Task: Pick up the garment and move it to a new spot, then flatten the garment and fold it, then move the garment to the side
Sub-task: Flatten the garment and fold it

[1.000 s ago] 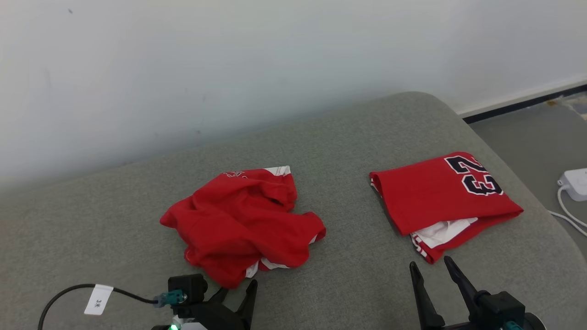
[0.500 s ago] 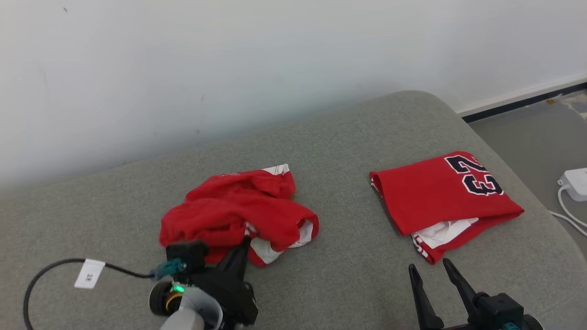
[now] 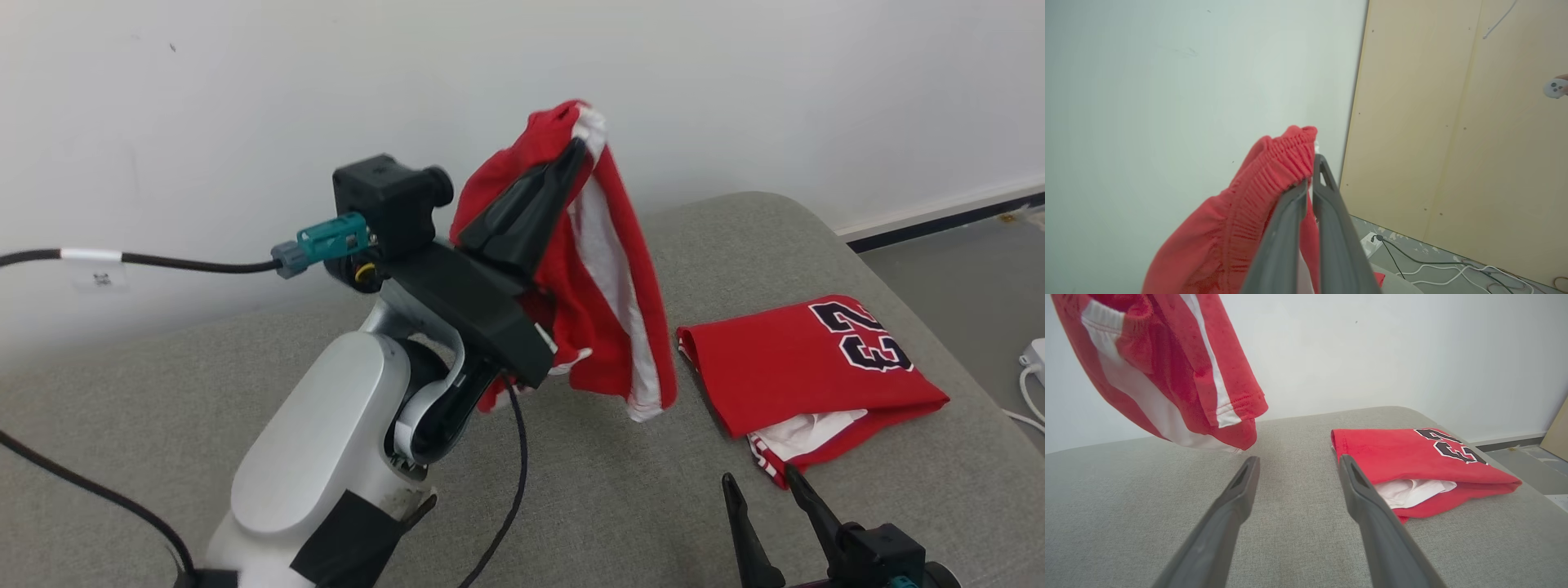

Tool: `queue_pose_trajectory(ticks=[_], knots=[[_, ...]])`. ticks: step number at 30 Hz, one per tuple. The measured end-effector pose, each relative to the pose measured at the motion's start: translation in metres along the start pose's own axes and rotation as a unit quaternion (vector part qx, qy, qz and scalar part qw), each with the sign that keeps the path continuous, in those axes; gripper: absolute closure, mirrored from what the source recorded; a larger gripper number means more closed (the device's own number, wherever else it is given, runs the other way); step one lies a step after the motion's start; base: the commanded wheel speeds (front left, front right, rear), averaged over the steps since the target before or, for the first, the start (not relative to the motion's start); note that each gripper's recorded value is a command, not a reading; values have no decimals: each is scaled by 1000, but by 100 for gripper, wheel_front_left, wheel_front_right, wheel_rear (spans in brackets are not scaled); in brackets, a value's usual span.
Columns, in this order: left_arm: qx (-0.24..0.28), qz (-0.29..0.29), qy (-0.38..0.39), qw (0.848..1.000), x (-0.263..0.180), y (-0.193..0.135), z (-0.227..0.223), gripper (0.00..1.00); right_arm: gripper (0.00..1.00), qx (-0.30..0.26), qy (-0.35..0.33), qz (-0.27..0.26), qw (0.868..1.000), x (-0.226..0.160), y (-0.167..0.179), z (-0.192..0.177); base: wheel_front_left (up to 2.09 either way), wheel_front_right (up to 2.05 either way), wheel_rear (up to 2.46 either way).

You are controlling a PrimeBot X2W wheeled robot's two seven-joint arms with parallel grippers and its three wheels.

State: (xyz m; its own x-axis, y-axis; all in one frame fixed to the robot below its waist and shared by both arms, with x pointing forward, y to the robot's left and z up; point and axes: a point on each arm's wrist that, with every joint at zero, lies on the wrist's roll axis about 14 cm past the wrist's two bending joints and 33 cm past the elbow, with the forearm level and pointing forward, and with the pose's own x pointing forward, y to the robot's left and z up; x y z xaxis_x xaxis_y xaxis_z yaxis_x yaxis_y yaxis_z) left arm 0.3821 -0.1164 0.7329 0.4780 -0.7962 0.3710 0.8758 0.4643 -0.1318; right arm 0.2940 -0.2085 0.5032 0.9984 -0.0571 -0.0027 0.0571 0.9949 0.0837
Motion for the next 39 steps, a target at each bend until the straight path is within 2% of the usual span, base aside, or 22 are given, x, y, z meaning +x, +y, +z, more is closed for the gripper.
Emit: queue_pose_trajectory(ticks=[2, 5, 7, 9, 11, 15, 17, 19, 21, 26, 30, 31, 32, 33, 39], knots=[[1, -28, -16, 999, 9, -16, 18, 100, 0, 0, -1, -1, 1000, -1, -1, 0, 0, 0, 0], [-42, -45, -17, 998, 14, -29, 24, 100, 0, 0, -1, -5, 1000, -2, -3, 0, 0, 0, 0], [-56, -27, 26, 998, 13, -25, 4, 100, 0, 1, -2, -6, 1000, -2, -4, 1, 0, 0, 0], [-93, 22, 88, 992, 1, -6, -34, 100, 0, 2, -1, -7, 1000, -2, -4, 0, 0, 0, 0], [-119, 94, 156, 976, -26, 27, -77, 100, 0, 2, 0, -8, 1000, -2, -5, -1, 0, 0, 0], [-134, 252, 250, 925, -109, 104, -135, 100, 0, 3, 3, -8, 1000, 1, -5, -3, 0, 0, 0], [-139, 309, 274, 900, -146, 130, -153, 100, 0, 2, 6, -6, 1000, 2, -4, -4, 0, 0, 0], [-140, 348, 280, 884, -174, 148, -162, 100, 0, 2, 9, 0, 1000, 5, 0, -6, 0, 0, 0], [-139, 379, 276, 873, -193, 164, -165, 100, 0, 2, 11, 6, 1000, 7, 3, -7, 0, 0, 0], [-84, 441, 238, 861, -220, 208, -152, 100, 0, -1, 12, 18, 1000, 15, 11, -5, 0, 0, 0], [-66, 457, 251, 851, -227, 219, -158, 100, 0, -2, 11, 15, 1000, 14, 9, -4, 0, 0, 0], [-71, 457, 264, 846, -230, 217, -165, 89, 0, -2, 11, 12, 1000, 14, 7, -4, 0, 0, 0], [-74, 457, 273, 843, -232, 216, -171, 60, 0, -2, 11, 9, 1000, 13, 5, -4, 0, 0, 0], [-81, 464, 287, 834, -238, 215, -178, 0, 0, -3, 11, 5, 1000, 13, 3, -4, 0, 0, 0], [-78, 480, 282, 827, -251, 215, -177, 0, 0, -3, 11, 0, 1000, 11, -1, -4, 0, 0, 0]])
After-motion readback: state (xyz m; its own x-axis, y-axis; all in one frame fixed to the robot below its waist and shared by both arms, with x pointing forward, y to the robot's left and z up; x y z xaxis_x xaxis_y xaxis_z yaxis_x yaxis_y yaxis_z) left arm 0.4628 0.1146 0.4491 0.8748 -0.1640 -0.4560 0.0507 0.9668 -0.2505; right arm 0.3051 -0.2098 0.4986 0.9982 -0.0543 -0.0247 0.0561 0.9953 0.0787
